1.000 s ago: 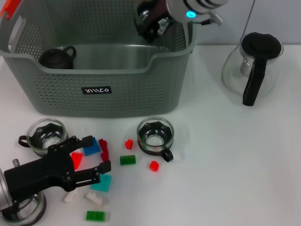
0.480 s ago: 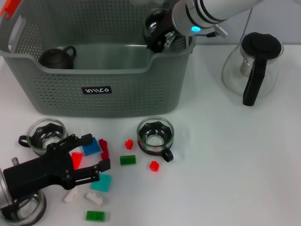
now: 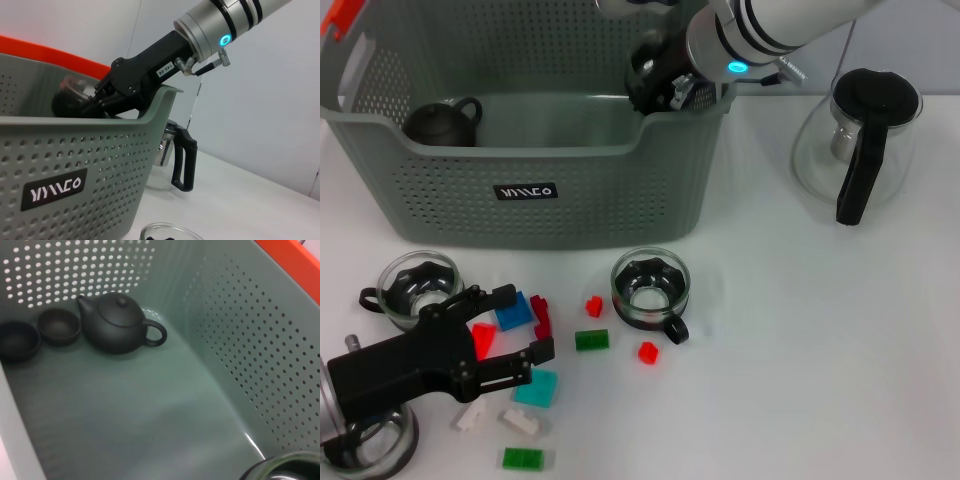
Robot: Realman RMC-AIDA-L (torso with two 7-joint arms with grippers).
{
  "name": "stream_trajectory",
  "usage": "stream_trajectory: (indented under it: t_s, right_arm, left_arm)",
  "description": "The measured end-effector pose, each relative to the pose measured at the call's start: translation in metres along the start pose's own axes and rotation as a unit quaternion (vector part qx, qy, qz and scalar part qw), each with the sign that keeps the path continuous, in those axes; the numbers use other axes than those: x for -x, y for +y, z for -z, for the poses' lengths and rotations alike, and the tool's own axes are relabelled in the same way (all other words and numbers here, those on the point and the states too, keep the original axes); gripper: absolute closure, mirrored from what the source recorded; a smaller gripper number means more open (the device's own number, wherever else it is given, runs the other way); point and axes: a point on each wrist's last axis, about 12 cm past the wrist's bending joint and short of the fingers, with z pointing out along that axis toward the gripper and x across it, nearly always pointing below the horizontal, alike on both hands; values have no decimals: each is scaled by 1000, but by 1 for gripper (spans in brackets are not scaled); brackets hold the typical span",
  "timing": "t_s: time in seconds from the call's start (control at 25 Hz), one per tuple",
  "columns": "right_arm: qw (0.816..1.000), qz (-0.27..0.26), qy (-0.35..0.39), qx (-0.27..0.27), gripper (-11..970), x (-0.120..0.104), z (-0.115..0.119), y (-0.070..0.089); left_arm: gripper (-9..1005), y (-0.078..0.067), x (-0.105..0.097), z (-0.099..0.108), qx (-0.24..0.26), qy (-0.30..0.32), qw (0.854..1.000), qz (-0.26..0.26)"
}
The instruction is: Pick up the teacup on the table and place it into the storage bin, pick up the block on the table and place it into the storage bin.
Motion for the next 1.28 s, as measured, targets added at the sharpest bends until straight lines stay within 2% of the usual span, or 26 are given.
stream_trajectory:
  t_s: [0.2, 0.4, 0.52, 0.72, 0.88, 1.04, 1.12, 1.16, 1.28]
  right_arm:
    - [1000, 1, 0, -1, 885, 1, 1, -1]
    - [1000, 1, -12, -5, 701, 5, 5, -3]
    - [999, 3, -37, -10, 452, 11, 15, -7]
    - [993, -2, -115, 13, 405, 27, 52, -7]
    - [982, 20, -177, 66, 368, 20, 90, 3]
    - [968, 65, -198, 138, 349, 0, 120, 23]
    - [962, 95, -175, 187, 348, -18, 135, 38]
    - [962, 95, -175, 187, 348, -18, 135, 38]
    - [957, 112, -109, 245, 349, -42, 138, 54]
  left_arm:
    - [65, 0, 0, 0, 0, 0, 1000, 1]
    - [65, 0, 0, 0, 1, 0, 1000, 0]
    - [65, 0, 0, 0, 1, 0, 1000, 1]
    - [65, -1, -1, 1, 2, 1, 1000, 2]
    - [65, -1, -2, 2, 3, 1, 1000, 2]
    - [65, 0, -1, 2, 3, 2, 1000, 0]
    - [65, 0, -1, 2, 4, 2, 1000, 0]
    - [65, 0, -1, 3, 4, 2, 1000, 0]
    - [65, 0, -1, 3, 5, 1, 1000, 1]
